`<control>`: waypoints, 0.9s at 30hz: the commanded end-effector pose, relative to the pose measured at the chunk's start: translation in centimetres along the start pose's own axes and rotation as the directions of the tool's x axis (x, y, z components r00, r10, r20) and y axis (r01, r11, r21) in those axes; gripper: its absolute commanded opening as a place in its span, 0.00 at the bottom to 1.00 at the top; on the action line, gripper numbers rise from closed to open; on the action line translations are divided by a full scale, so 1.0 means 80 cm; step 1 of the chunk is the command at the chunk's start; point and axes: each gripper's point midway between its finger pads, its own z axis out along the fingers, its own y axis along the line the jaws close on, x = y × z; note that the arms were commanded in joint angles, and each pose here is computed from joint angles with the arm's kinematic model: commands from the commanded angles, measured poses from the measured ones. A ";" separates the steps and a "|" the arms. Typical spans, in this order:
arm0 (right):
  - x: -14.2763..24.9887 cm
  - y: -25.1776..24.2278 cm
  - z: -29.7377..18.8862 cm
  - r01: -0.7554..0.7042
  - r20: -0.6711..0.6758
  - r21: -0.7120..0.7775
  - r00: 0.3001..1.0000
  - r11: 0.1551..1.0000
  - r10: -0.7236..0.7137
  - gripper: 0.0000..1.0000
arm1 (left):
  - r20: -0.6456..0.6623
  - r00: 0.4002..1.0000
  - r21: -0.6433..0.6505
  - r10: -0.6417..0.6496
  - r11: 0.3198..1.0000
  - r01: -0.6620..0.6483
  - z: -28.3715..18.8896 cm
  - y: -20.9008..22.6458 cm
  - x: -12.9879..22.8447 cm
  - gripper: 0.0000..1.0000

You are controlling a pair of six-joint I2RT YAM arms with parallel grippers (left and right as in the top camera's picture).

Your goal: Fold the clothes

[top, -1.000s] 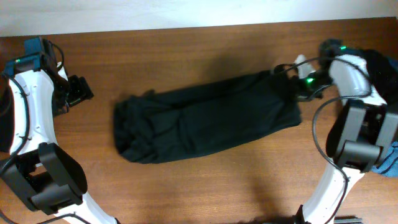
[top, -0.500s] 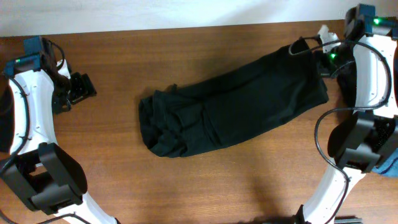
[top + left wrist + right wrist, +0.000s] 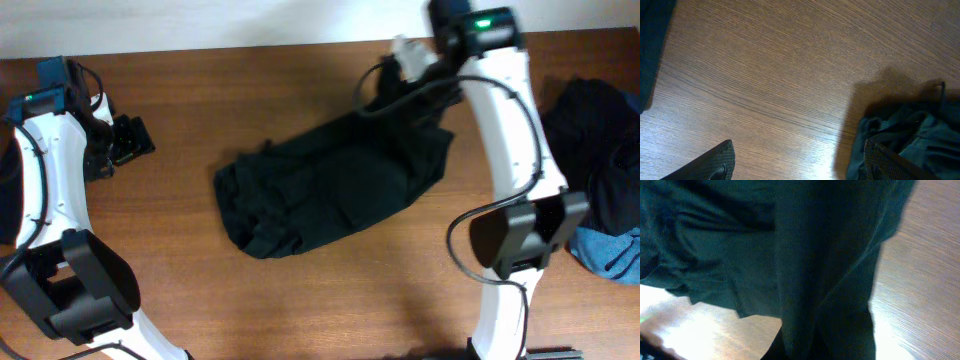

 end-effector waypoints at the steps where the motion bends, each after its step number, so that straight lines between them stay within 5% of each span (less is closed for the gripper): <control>1: -0.010 0.051 -0.001 -0.015 0.012 -0.035 1.000 0.999 0.015 0.04 | -0.006 1.000 0.009 0.013 1.000 -0.013 0.004 0.000 0.000 0.82; 11: -0.029 0.145 -0.047 0.093 0.126 -0.059 0.988 0.994 -0.085 0.04 | -0.017 1.000 0.028 0.013 1.000 -0.012 0.004 -0.004 0.003 0.79; 13: -0.034 0.139 -0.068 0.068 0.168 -0.033 0.984 0.997 -0.061 0.04 | -0.040 0.999 0.117 0.013 0.993 -0.008 0.002 -0.023 0.009 0.59; 16: -0.037 0.118 -0.086 0.032 0.202 0.000 0.979 0.999 -0.031 0.04 | -0.070 0.994 0.331 0.083 0.942 -0.055 -0.008 -0.077 0.023 0.04; 17: -0.038 0.112 -0.087 0.021 0.205 0.002 0.979 1.000 -0.021 0.04 | -0.082 0.991 0.373 0.104 0.926 -0.066 -0.012 -0.092 0.031 0.01; 27: -0.048 0.093 -0.079 -0.005 0.216 0.011 0.976 1.000 0.002 0.04 | -0.216 0.879 0.448 0.425 0.843 -0.298 -0.019 -0.231 0.152 0.01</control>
